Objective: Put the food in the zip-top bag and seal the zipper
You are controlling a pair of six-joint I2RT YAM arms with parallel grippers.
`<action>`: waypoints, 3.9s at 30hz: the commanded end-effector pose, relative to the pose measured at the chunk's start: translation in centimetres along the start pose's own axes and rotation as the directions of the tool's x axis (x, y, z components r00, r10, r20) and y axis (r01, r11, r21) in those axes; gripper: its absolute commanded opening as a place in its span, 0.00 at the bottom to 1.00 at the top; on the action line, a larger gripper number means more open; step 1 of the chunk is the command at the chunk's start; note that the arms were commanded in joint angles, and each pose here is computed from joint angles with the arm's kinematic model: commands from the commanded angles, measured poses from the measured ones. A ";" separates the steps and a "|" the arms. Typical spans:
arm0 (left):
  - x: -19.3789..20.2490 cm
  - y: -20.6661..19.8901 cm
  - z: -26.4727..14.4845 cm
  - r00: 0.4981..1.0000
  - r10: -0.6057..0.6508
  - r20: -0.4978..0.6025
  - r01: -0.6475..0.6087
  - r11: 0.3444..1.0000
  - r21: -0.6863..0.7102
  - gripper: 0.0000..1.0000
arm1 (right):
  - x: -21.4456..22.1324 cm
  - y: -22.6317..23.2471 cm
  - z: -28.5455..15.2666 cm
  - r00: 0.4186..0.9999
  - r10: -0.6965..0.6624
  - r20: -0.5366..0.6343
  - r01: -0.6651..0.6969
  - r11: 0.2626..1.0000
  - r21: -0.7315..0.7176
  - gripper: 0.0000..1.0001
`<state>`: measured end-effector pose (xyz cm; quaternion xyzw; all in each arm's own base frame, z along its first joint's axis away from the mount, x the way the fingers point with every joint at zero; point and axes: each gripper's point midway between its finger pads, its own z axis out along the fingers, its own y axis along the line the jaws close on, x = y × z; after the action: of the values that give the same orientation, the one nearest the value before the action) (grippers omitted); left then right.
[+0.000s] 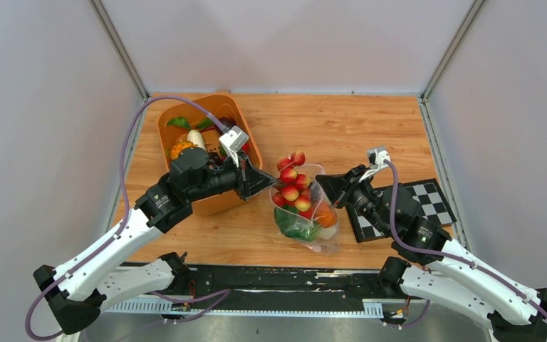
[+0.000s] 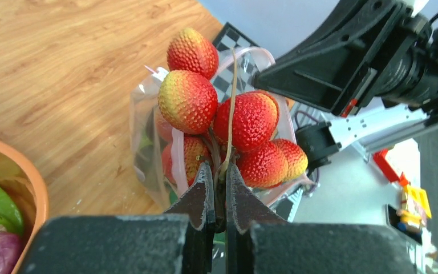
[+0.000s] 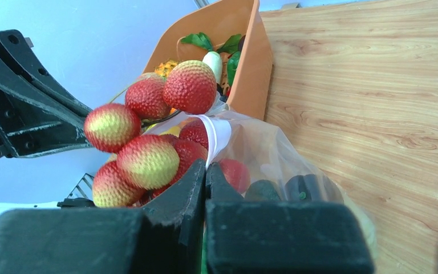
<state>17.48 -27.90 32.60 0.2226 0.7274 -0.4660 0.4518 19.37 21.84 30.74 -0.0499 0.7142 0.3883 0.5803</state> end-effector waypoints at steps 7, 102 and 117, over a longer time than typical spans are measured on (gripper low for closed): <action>1.9 -2.6 -0.7 0.952 0.284 -0.118 -0.258 0.947 0.192 0.00 | -1.8 0.8 0.6 0.998 0.034 0.052 -0.034 0.999 -0.004 0.00; 3.7 -1.6 9.8 0.977 0.210 0.047 -0.200 0.968 -0.154 0.00 | -8.2 6.8 -1.1 0.958 0.216 0.187 -0.154 0.942 -0.298 0.00; -0.9 -3.1 6.0 0.934 0.356 0.025 -0.348 0.924 -0.158 0.75 | -6.3 3.4 -0.4 0.970 0.162 0.181 -0.139 0.981 -0.137 0.00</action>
<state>18.82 -35.87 29.16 0.2919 0.7300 -0.3140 0.5322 19.38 22.62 34.58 -0.0201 0.6759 0.4548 0.5796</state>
